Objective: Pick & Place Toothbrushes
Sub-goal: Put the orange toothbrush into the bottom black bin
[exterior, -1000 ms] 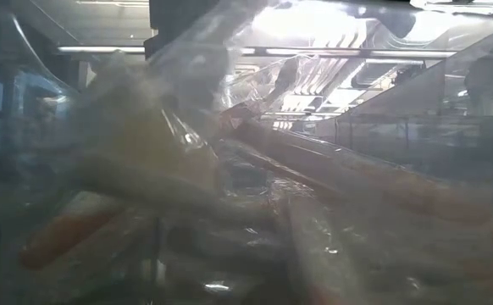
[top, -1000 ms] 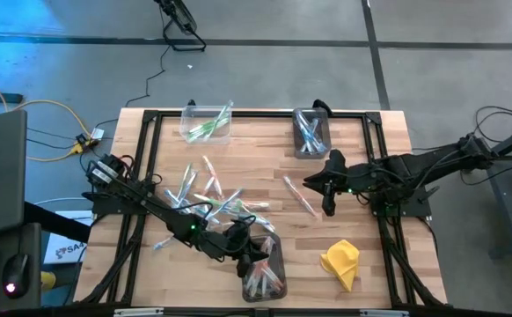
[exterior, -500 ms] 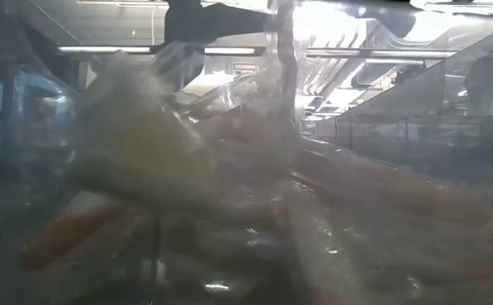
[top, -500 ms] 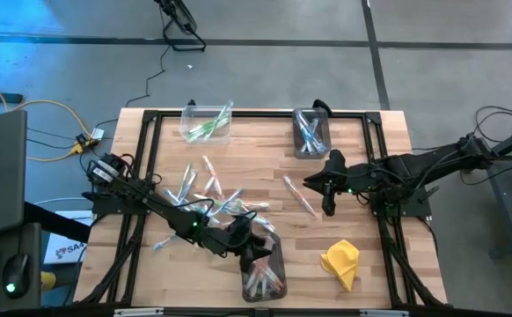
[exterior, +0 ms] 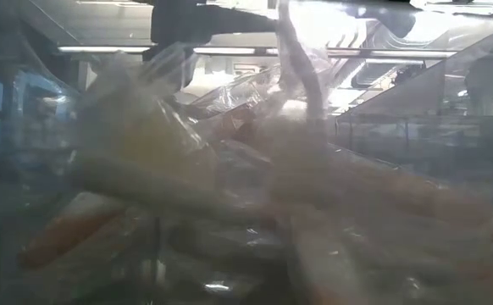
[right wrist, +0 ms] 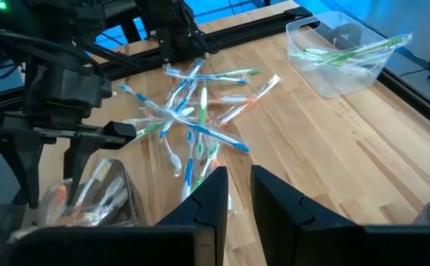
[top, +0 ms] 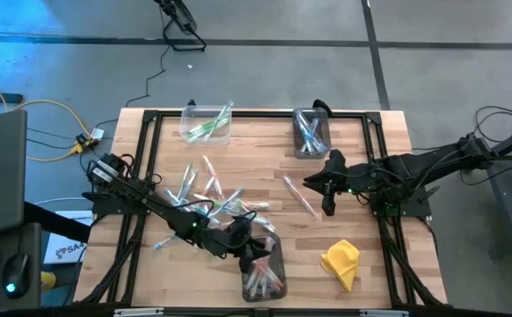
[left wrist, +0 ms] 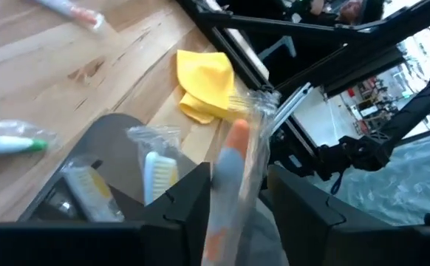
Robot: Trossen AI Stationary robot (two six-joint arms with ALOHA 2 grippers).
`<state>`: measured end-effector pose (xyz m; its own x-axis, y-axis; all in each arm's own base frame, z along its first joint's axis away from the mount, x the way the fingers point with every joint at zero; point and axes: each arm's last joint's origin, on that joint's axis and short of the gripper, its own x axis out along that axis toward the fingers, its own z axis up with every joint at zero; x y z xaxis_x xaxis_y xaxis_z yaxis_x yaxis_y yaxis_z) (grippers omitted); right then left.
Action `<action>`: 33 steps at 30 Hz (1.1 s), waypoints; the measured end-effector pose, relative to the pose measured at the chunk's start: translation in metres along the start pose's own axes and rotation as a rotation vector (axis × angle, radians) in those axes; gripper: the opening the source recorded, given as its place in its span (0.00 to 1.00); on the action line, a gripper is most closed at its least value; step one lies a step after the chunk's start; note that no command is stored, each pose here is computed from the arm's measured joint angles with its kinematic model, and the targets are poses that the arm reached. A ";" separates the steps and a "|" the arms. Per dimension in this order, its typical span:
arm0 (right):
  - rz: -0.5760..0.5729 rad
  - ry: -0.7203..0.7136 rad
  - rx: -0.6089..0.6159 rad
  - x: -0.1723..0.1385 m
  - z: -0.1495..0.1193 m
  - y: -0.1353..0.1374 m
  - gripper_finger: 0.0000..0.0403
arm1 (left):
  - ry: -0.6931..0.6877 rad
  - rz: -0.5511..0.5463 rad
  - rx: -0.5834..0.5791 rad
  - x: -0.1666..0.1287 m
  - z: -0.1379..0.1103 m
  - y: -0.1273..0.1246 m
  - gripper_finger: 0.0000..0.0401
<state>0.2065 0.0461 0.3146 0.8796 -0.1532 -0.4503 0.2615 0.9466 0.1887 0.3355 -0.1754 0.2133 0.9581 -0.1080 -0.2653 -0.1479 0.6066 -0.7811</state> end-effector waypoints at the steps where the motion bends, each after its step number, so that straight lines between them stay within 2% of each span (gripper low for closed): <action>1: 0.000 0.000 0.000 0.000 0.000 0.000 0.13 | 0.003 0.001 -0.008 0.000 0.000 0.000 0.32; 4: 0.000 0.000 -0.001 0.000 0.000 0.000 0.13 | 0.020 0.005 -0.042 0.000 0.000 -0.001 0.28; 13: -0.001 0.002 -0.002 0.000 0.000 0.000 0.13 | 0.158 -0.002 0.000 0.001 -0.003 -0.005 0.23; 16: -0.002 0.002 -0.002 0.000 0.000 0.000 0.13 | 0.161 -0.006 0.023 0.001 -0.003 -0.005 0.23; 22: -0.001 0.002 -0.003 0.000 0.000 0.000 0.13 | 0.158 -0.018 0.153 0.001 -0.003 -0.005 0.23; 33: -0.002 0.004 -0.011 0.000 0.000 0.000 0.13 | 0.131 -0.008 0.156 0.002 -0.001 -0.005 0.23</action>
<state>0.2064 0.0460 0.3142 0.8778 -0.1538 -0.4537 0.2584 0.9495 0.1781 0.3374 -0.1797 0.2160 0.9174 -0.2086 -0.3390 -0.0910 0.7193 -0.6887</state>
